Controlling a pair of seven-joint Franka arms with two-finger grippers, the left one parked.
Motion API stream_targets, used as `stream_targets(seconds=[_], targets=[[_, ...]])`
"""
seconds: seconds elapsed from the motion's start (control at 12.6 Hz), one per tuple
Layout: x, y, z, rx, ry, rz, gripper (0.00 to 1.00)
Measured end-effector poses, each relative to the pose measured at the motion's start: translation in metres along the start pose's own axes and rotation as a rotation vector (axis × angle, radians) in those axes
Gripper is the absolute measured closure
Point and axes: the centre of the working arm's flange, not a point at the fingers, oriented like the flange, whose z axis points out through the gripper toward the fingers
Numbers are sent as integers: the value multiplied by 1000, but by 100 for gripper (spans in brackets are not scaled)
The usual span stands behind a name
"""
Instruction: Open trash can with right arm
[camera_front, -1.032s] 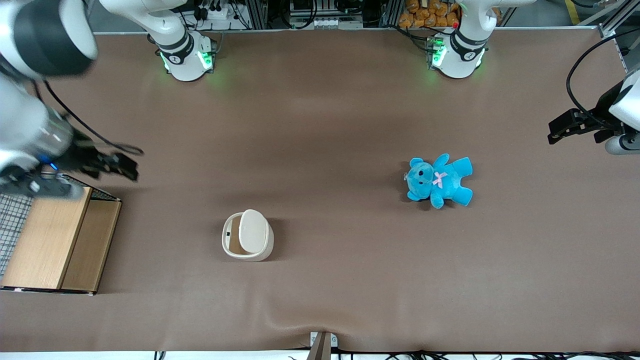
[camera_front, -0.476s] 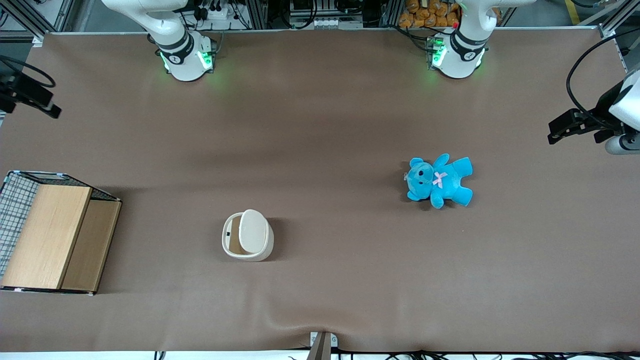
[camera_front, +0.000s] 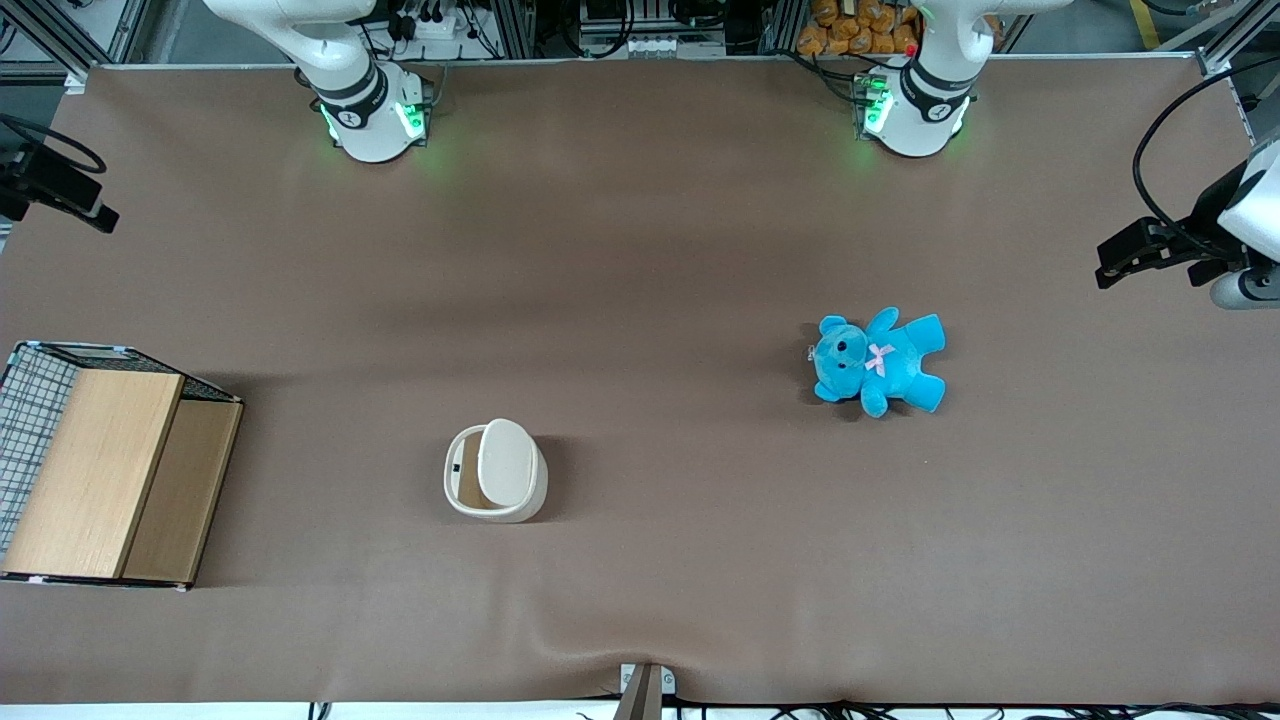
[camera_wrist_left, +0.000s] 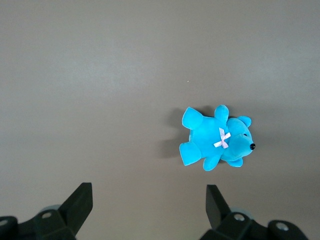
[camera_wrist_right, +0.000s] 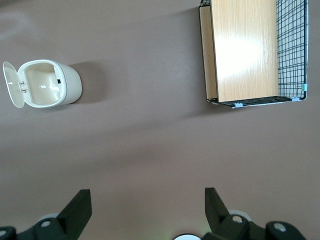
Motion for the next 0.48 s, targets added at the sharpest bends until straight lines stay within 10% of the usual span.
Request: stream_targets(seconds=[0.48], targets=[[-5,7,5,-35,-54,-60,0]])
